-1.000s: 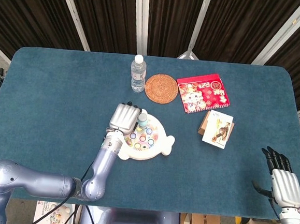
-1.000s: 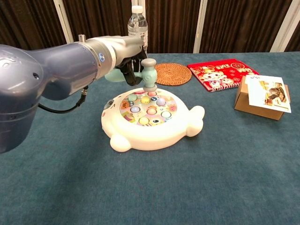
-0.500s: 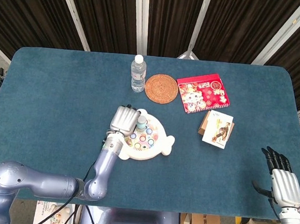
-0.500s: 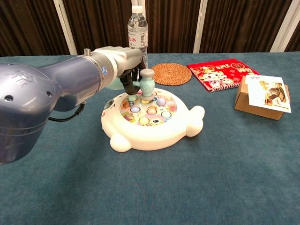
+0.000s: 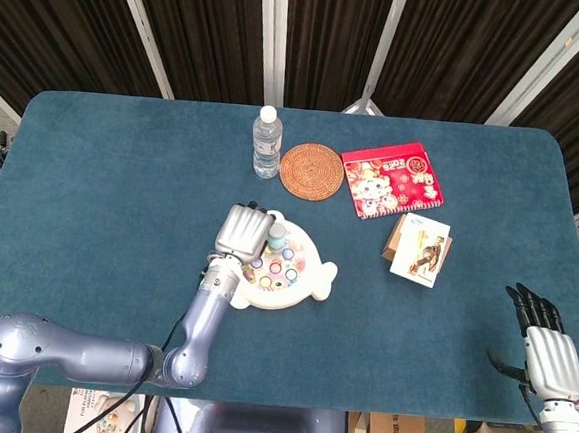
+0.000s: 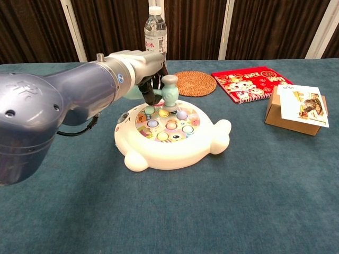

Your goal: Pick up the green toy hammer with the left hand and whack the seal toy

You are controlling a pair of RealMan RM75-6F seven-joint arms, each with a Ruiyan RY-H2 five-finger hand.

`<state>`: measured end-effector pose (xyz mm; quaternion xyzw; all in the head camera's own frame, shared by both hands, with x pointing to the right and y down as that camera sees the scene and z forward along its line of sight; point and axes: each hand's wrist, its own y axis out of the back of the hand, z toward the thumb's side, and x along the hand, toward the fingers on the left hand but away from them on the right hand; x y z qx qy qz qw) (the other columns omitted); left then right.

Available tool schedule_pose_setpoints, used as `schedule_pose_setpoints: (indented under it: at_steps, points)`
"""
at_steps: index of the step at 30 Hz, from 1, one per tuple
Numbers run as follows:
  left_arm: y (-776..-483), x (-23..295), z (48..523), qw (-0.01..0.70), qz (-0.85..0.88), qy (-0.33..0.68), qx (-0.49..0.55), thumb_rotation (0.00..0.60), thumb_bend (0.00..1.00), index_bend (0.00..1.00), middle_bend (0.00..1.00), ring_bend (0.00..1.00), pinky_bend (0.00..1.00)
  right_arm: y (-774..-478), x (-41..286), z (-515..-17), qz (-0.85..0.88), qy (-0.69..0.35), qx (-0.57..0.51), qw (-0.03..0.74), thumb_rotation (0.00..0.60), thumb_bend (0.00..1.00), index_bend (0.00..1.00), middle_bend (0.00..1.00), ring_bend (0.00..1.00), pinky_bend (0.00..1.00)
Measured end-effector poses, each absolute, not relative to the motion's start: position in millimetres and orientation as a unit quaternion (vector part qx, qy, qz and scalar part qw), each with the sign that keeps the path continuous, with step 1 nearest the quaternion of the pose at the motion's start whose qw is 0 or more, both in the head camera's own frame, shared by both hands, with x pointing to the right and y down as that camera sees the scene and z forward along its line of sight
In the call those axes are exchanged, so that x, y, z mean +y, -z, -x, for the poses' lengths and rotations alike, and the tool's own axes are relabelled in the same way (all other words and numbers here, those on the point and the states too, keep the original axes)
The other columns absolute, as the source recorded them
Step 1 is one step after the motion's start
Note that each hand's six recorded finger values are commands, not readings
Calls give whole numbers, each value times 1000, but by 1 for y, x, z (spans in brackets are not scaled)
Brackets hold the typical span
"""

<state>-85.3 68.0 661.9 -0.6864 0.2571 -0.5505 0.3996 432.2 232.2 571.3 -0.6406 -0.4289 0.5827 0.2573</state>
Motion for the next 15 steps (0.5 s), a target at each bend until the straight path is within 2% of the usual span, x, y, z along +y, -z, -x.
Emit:
schedule_pose_setpoints:
  at_steps: [9, 15]
  points:
    - [-639, 64, 104, 389, 692, 539, 282, 600, 712, 579, 414, 269, 418, -570, 232, -432, 639, -583, -427, 263, 600, 273, 0, 0, 0, 0]
    - [-632, 75, 160, 376, 685, 555, 284, 600, 712, 578, 414, 269, 418, -570, 233, -431, 637, -584, -424, 269, 600, 273, 0, 0, 0, 0]
